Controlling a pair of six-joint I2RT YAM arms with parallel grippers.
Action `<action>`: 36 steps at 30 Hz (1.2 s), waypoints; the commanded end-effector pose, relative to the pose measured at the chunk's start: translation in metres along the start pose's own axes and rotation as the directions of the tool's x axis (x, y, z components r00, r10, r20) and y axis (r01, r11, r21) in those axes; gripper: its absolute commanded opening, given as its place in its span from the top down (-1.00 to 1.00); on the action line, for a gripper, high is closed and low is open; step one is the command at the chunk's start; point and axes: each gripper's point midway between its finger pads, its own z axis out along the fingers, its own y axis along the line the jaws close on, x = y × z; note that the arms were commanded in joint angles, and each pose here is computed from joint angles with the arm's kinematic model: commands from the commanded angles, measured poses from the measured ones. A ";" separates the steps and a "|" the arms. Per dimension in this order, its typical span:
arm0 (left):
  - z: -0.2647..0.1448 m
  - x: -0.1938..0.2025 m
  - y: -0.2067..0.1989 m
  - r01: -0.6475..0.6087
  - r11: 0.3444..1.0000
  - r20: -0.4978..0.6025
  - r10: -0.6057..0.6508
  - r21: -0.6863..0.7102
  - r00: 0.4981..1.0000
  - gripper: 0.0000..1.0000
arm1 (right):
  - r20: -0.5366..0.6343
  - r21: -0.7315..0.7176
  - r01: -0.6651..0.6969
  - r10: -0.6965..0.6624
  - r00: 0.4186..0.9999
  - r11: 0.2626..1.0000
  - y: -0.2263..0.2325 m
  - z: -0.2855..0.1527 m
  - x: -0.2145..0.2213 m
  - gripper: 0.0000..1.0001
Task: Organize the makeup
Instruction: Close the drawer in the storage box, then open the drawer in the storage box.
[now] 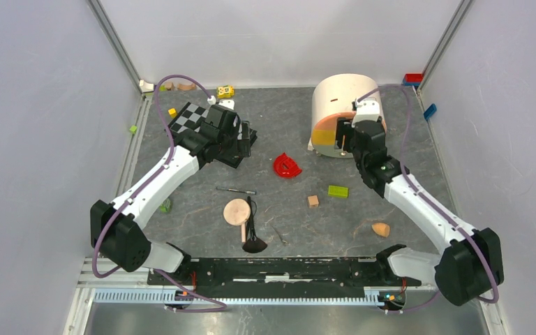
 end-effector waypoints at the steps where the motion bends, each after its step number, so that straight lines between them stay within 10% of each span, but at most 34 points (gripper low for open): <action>1: -0.009 -0.016 -0.003 -0.017 0.999 0.052 0.015 0.031 0.999 -0.89 | -0.072 -0.049 0.028 -0.032 0.997 0.998 0.003 -0.007 -0.033 -0.50; 16: -0.008 -0.016 -0.003 -0.010 0.999 0.047 0.008 0.038 0.999 -0.89 | -0.260 -0.119 -0.069 0.036 0.965 0.991 0.003 0.003 -0.051 -0.41; 36: -0.011 -0.019 -0.003 0.020 0.997 0.056 -0.024 0.074 0.998 -0.87 | -0.138 -0.085 -0.084 0.072 0.988 0.993 -0.016 -0.029 -0.062 -0.46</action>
